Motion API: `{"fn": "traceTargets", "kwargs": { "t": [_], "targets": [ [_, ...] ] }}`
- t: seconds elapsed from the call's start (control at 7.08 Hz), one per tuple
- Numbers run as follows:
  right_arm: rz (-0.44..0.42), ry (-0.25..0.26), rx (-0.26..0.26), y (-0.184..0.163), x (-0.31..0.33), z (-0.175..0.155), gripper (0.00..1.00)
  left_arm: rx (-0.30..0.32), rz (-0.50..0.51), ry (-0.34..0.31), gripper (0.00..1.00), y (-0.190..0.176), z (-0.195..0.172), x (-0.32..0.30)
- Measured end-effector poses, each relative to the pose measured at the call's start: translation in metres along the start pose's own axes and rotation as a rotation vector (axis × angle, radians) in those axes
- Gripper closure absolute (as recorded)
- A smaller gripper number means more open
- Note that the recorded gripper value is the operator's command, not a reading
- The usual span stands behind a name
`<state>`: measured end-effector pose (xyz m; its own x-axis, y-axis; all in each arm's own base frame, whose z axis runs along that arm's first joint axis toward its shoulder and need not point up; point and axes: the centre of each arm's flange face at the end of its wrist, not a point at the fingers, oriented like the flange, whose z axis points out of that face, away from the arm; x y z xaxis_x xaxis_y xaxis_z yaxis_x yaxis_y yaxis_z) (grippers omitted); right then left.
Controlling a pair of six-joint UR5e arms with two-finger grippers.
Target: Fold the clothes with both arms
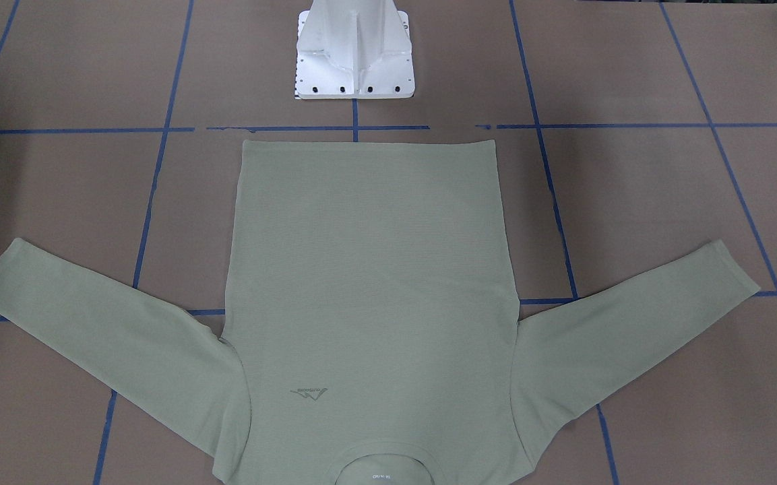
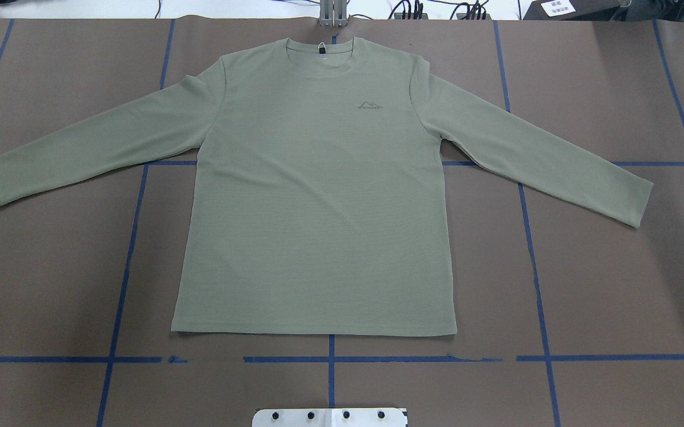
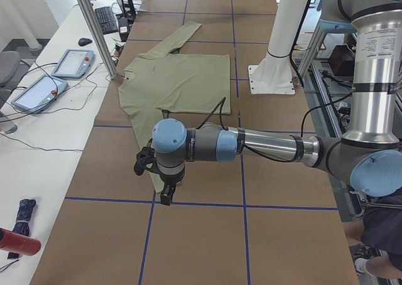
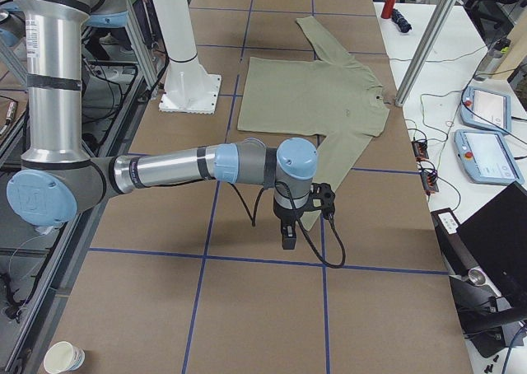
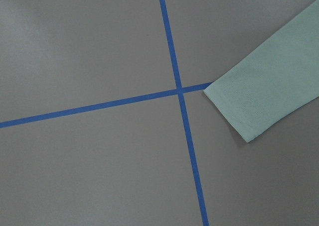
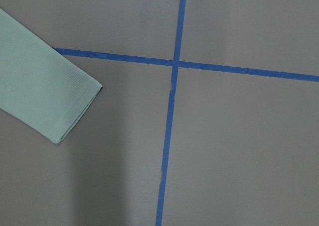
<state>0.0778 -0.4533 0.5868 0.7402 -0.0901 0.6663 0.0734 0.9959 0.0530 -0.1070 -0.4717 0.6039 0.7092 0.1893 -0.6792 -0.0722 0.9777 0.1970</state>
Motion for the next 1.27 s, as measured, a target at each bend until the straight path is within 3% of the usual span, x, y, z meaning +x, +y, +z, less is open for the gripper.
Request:
{"fn": "traceTargets", "kwargs": {
  "t": [0.56,0.71,0.99,1.27],
  "targets": [
    [-0.015,0.002,0.014,-0.005,-0.005,-0.006,0.0,0.021,0.029,-0.025,0.0,-0.006,-0.013,0.011],
    [-0.04,0.006,0.043,-0.01,-0.011,-0.013,0.0,0.033,0.039,-0.027,0.0,-0.009,-0.018,0.017],
    [-0.14,0.009,0.155,-0.021,-0.024,-0.028,0.0,0.079,0.083,-0.033,0.0,-0.025,-0.033,0.029],
    [-0.162,-0.076,0.174,-0.024,-0.02,-0.014,0.0,0.177,0.184,-0.04,0.0,-0.058,-0.034,0.027]
  ]
}}
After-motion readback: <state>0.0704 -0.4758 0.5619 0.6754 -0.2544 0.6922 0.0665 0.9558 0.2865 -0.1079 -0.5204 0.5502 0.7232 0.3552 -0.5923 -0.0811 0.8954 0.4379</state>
